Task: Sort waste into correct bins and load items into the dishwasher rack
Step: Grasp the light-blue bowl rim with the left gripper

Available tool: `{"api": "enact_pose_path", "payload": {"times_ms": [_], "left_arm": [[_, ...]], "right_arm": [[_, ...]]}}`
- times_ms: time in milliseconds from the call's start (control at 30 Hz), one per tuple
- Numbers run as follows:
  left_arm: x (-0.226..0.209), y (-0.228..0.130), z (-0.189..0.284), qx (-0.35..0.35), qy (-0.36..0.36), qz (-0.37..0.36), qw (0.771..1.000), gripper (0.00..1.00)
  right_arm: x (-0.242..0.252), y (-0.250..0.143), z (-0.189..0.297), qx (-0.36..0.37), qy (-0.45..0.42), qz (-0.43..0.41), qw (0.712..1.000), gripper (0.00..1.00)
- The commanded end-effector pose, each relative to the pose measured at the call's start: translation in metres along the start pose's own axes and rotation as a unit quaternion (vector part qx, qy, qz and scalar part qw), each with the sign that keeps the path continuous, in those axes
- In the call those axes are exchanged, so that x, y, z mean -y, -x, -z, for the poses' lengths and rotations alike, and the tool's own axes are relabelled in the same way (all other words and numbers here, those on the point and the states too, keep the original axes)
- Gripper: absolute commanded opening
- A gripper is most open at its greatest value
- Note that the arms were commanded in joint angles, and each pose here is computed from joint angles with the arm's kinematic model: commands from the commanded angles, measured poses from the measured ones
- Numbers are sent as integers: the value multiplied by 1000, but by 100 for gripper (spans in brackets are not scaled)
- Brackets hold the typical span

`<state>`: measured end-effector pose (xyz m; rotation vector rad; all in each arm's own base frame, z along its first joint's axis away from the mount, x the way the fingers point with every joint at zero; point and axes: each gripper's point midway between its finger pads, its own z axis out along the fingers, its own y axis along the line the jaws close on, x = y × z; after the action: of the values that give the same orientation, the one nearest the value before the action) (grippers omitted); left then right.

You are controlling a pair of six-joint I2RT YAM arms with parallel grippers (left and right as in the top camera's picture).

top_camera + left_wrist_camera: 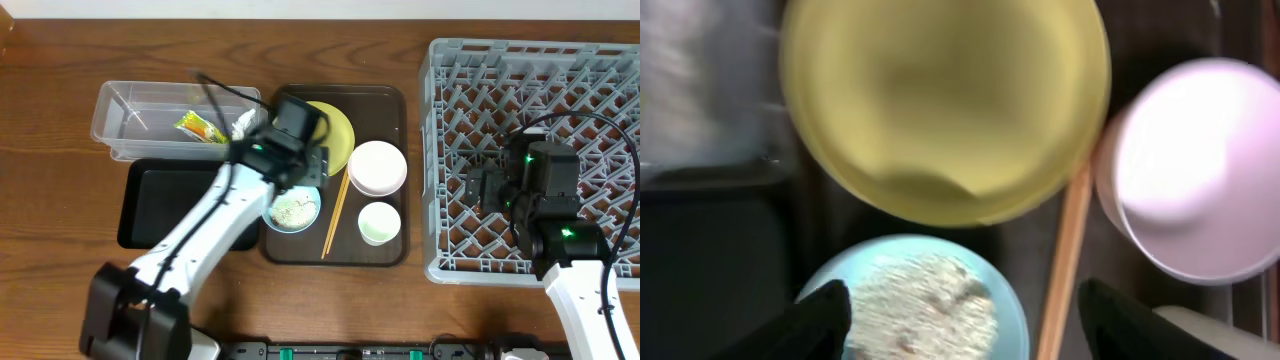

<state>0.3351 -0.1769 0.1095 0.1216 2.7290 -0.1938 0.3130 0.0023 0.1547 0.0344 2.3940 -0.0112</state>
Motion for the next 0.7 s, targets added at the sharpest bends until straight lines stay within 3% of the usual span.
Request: {"api": "enact_pose_path", "payload": {"times_ms": [0,200,533,667], "left_arm": [[10,-14,-17,-28,8,-15,999,69],[14,-42,-46,-83,31,-3,996,64],[11,-66,-80,-135,47,8,990,48],[12,-65,-82,-133,45,8,990,37]], "right_arm": [[2,7,3,6,0,-8,1000,99],[2,5,3,2,-1,-8,1000,99],[2,5,3,2,-1,-8,1000,99],[2,4,3,1,-1,-8,1000,99]]}}
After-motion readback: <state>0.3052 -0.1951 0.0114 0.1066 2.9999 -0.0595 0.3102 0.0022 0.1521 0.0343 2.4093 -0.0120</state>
